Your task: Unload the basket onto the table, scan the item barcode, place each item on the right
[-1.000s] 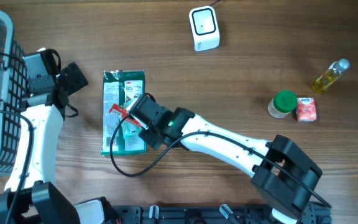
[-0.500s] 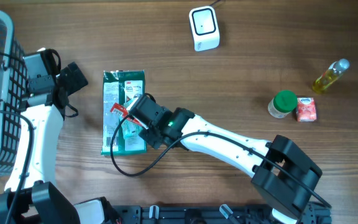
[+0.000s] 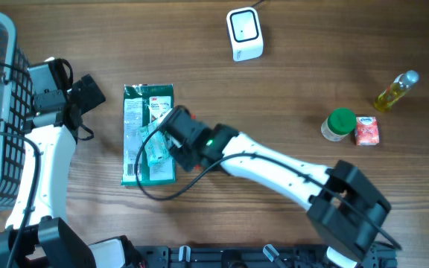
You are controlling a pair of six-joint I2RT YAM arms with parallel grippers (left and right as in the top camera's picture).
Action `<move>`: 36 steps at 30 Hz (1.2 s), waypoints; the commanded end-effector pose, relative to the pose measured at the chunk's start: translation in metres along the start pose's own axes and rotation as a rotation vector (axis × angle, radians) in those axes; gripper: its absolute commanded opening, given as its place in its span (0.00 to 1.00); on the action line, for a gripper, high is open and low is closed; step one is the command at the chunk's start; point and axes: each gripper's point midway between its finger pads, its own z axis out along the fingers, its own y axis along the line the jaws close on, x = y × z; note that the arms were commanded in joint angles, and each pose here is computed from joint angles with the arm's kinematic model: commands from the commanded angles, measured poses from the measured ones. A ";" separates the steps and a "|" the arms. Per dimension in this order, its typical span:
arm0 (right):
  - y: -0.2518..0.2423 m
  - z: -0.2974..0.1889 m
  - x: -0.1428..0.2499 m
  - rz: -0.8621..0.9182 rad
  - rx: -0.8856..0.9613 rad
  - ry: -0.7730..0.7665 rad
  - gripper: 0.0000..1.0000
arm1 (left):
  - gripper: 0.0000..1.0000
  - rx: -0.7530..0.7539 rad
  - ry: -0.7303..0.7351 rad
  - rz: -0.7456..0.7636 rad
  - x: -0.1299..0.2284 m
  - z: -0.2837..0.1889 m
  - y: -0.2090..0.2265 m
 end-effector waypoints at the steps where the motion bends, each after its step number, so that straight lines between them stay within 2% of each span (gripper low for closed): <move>1: -0.017 -0.019 -0.008 0.213 -0.085 -0.015 0.47 | 1.00 0.005 -0.024 0.004 -0.008 -0.005 0.000; 3: -0.025 -0.011 0.001 0.425 -0.074 0.028 0.48 | 1.00 0.005 -0.024 0.004 -0.008 -0.005 0.000; 5: -0.024 0.002 0.010 0.534 -0.060 0.066 0.49 | 1.00 0.005 -0.024 0.004 -0.008 -0.005 0.000; 9: -0.011 0.032 0.032 0.579 -0.017 0.147 0.50 | 1.00 0.005 -0.024 0.004 -0.008 -0.005 0.000; 13: -0.008 0.052 0.052 0.536 0.103 0.177 0.40 | 1.00 0.005 -0.024 0.004 -0.008 -0.005 0.000; 16: -0.014 0.060 0.058 0.518 0.162 0.180 0.40 | 1.00 0.005 -0.024 0.004 -0.008 -0.005 0.000; 17: -0.014 0.062 0.061 0.518 0.166 0.187 0.37 | 1.00 0.005 -0.024 0.004 -0.008 -0.005 0.000; 18: -0.016 0.063 0.061 0.520 0.167 0.190 0.22 | 1.00 0.005 -0.024 0.004 -0.008 -0.005 0.000; 20: -0.016 0.062 0.061 0.517 0.167 0.189 0.04 | 1.00 0.005 -0.024 0.004 -0.008 -0.005 0.000; 24: -0.019 0.044 0.042 0.398 0.138 0.138 0.04 | 1.00 0.005 -0.024 0.004 -0.008 -0.005 0.000; 31: -0.009 -0.048 -0.034 0.192 0.025 -0.146 0.04 | 1.00 0.005 -0.024 0.004 -0.008 -0.005 0.000; 36: 0.016 -0.042 -0.031 0.025 -0.024 -0.141 0.04 | 1.00 0.005 -0.024 0.004 -0.008 -0.005 0.000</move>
